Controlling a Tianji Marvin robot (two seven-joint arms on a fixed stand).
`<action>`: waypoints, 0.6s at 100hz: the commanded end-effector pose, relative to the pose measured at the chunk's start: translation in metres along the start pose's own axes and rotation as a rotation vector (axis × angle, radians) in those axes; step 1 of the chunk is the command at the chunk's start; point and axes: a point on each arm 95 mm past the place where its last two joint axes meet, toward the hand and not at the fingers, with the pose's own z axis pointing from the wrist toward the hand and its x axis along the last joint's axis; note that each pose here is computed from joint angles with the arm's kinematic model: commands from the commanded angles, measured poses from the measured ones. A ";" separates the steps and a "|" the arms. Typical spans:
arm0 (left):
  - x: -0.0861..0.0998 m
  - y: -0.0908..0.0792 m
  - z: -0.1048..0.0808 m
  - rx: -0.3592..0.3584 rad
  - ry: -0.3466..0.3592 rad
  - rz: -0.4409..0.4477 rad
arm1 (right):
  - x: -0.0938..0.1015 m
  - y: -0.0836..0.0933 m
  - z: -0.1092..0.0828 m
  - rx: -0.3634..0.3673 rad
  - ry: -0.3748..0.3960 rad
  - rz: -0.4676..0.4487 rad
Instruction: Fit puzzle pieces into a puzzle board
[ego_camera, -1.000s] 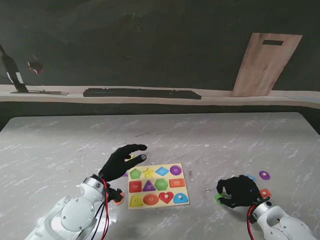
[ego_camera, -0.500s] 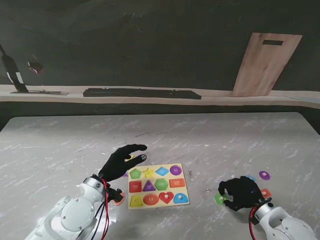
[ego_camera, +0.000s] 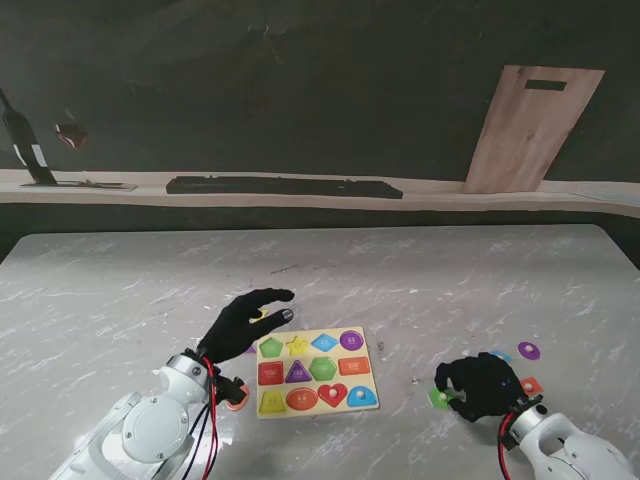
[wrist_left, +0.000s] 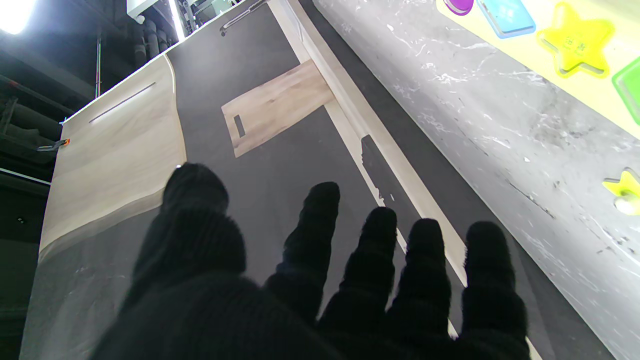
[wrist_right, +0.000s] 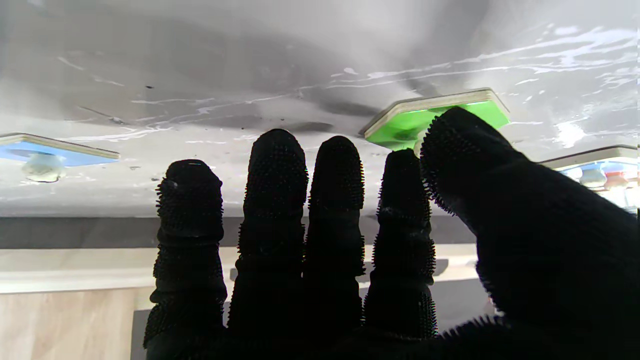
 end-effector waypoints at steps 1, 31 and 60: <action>0.000 0.001 0.000 -0.003 -0.001 -0.003 | 0.003 -0.004 -0.001 0.016 0.009 0.007; 0.000 0.001 0.000 -0.004 -0.003 -0.004 | 0.003 -0.010 0.001 0.042 0.000 0.029; 0.000 0.001 0.000 -0.005 -0.005 -0.005 | 0.003 -0.013 0.002 0.063 -0.007 0.030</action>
